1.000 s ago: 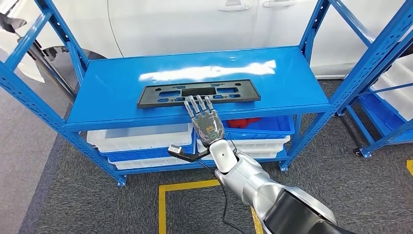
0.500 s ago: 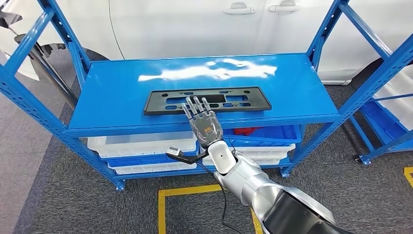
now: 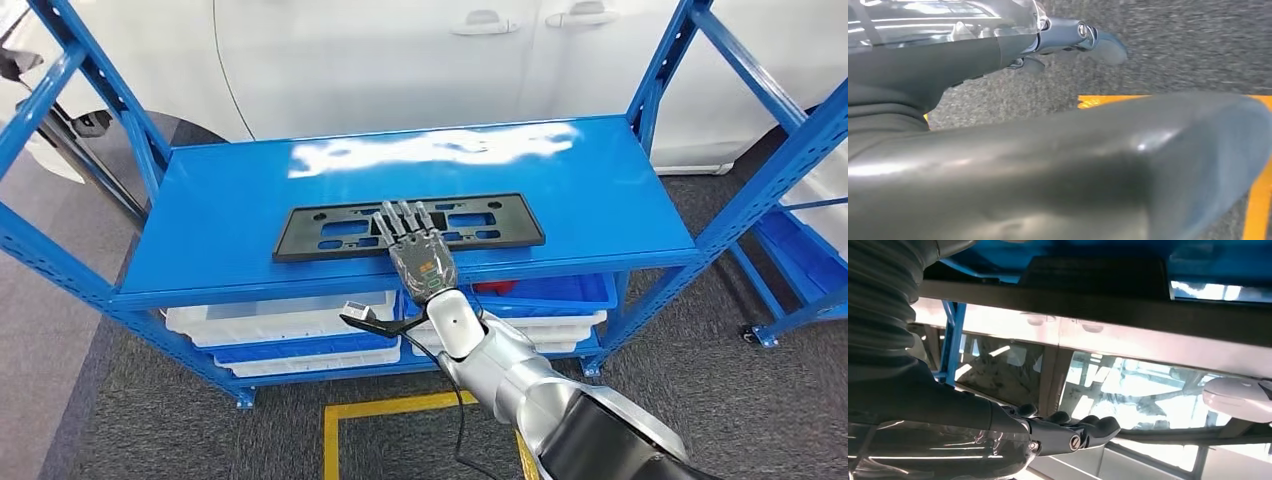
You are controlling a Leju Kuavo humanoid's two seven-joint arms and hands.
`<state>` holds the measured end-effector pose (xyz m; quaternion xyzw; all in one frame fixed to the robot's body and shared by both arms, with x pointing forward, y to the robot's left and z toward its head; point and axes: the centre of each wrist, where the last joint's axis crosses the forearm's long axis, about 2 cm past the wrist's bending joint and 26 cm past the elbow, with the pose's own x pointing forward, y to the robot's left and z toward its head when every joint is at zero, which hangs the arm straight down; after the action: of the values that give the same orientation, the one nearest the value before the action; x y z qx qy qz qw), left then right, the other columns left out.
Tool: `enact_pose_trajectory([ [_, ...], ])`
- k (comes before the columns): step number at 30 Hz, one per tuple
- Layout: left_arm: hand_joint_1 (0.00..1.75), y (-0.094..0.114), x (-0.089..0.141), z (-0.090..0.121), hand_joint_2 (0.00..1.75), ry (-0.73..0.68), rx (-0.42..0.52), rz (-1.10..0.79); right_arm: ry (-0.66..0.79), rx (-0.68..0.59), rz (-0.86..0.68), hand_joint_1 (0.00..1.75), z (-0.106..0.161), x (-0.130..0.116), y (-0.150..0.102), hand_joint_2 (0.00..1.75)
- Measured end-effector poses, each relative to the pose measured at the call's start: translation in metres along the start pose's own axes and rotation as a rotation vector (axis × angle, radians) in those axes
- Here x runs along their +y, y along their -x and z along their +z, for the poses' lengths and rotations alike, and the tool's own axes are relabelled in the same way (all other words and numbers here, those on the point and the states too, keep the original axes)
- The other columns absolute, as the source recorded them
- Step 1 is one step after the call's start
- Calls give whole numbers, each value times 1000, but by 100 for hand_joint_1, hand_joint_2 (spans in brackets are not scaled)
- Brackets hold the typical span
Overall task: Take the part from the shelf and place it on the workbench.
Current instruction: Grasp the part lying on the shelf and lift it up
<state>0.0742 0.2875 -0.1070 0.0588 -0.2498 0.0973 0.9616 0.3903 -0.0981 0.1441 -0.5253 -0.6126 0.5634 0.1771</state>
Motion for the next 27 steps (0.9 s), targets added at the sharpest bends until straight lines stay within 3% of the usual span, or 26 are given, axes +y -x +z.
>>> enact_pose_trajectory([
  [27, 0, 3, 0, 1, 0, 8, 3, 2, -6, -31, -7, 0, 2, 1, -4, 175],
])
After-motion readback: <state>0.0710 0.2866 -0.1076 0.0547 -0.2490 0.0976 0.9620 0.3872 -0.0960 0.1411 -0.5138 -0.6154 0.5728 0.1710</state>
